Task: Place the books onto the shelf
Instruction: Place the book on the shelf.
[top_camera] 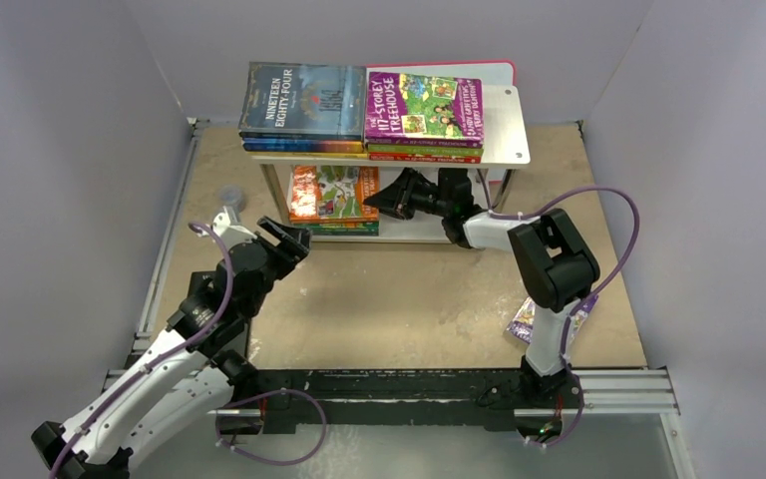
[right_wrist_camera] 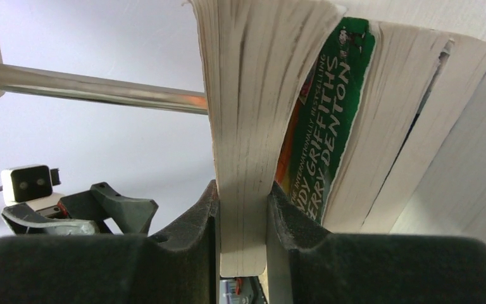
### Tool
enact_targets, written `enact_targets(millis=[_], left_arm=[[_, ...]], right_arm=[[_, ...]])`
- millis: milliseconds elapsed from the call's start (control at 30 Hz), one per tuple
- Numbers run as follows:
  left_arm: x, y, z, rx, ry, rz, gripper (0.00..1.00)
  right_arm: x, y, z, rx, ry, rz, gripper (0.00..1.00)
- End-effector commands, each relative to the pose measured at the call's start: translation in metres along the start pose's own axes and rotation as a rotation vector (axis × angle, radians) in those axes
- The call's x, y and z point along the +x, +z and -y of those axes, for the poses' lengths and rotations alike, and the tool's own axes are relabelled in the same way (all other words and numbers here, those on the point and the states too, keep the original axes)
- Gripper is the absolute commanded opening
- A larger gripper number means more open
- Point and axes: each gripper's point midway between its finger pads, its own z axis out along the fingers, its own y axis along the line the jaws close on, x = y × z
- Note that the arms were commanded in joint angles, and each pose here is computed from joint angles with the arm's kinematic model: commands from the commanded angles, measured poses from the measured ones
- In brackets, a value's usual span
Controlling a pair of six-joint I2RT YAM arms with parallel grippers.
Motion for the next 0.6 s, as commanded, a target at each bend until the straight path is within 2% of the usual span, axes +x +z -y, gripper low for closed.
enact_targets(millis=[0, 133, 300, 567], left_arm=[[0.004, 0.002, 0.019, 0.080, -0.010, -0.024, 0.69], [0.009, 0.004, 0.019, 0.079, 0.003, -0.043, 0.68], [0.009, 0.004, 0.018, 0.078, 0.006, -0.046, 0.68], [0.008, 0.003, 0.015, 0.056, 0.023, -0.046, 0.68]], right_arm=[[-0.008, 0.002, -0.025, -0.052, -0.080, 0.007, 0.07], [-0.007, 0.000, -0.022, -0.033, -0.083, 0.004, 0.19], [-0.010, -0.001, -0.014, 0.045, -0.121, 0.028, 0.46], [-0.014, -0.009, 0.003, 0.199, -0.170, 0.030, 0.61]])
